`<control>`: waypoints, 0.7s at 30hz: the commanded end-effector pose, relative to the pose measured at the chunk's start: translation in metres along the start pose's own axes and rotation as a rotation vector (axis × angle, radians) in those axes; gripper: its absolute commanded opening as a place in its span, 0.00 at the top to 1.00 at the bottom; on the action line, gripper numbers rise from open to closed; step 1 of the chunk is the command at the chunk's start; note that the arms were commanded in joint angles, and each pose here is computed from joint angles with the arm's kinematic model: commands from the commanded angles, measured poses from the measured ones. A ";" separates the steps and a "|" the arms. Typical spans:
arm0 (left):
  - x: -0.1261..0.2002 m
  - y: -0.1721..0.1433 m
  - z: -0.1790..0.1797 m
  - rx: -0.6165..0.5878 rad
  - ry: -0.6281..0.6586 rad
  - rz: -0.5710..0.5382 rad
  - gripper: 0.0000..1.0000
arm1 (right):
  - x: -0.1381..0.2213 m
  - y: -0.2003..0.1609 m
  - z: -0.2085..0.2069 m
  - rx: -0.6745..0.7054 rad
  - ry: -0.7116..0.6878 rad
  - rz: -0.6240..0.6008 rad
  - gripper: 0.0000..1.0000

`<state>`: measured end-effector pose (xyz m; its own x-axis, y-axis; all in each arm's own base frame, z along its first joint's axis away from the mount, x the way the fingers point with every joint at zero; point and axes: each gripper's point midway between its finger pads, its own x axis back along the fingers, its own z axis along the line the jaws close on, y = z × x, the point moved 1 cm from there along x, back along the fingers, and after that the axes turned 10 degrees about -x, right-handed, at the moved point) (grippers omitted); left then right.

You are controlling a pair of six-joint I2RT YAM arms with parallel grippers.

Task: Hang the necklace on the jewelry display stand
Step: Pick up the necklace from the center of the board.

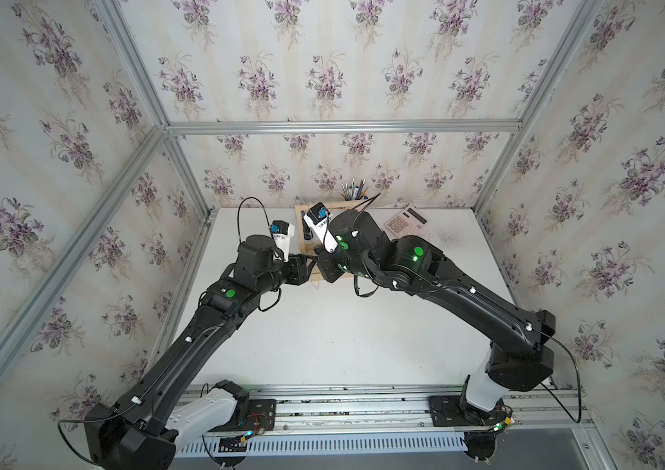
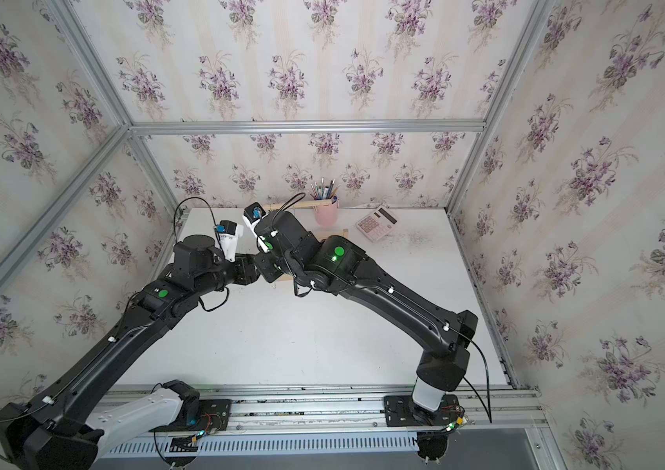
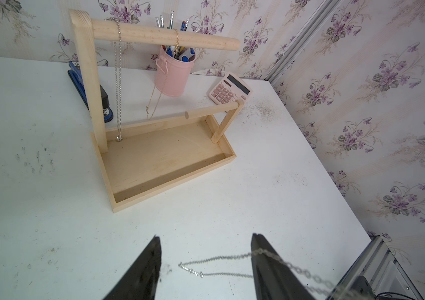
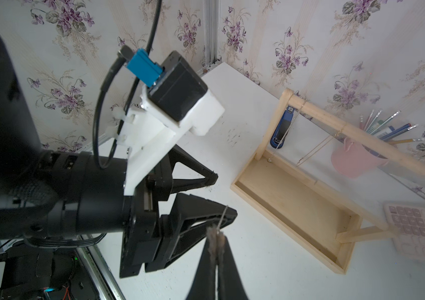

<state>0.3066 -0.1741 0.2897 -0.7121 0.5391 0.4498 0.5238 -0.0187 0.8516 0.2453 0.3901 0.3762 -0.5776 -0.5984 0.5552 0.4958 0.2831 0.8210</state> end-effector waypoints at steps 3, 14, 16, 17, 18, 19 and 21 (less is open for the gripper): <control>-0.001 0.015 -0.011 -0.026 -0.057 -0.045 0.42 | 0.004 0.008 0.005 -0.013 0.030 -0.037 0.97; -0.001 0.038 -0.031 -0.052 -0.162 -0.094 0.39 | -0.001 0.009 0.003 -0.016 0.018 -0.037 0.96; 0.001 0.040 -0.034 -0.057 -0.177 -0.097 0.38 | -0.002 0.008 0.003 -0.017 0.016 -0.033 0.96; 0.002 0.040 -0.035 -0.060 -0.183 -0.098 0.37 | -0.003 0.007 0.002 -0.018 0.013 -0.031 0.96; 0.005 0.041 -0.037 -0.063 -0.190 -0.103 0.37 | -0.004 0.007 0.001 -0.021 0.014 -0.029 0.96; 0.006 0.041 -0.038 -0.067 -0.198 -0.104 0.35 | -0.004 0.008 0.000 -0.025 0.014 -0.030 0.96; 0.008 0.042 -0.041 -0.071 -0.214 -0.106 0.34 | -0.005 0.008 -0.001 -0.032 0.025 -0.026 0.96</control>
<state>0.3109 -0.1951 0.3221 -0.6765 0.6434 0.3584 0.4673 -0.0011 0.8841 0.2503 0.3896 0.3766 -0.5806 -0.6029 0.5471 0.4983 0.2683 0.8245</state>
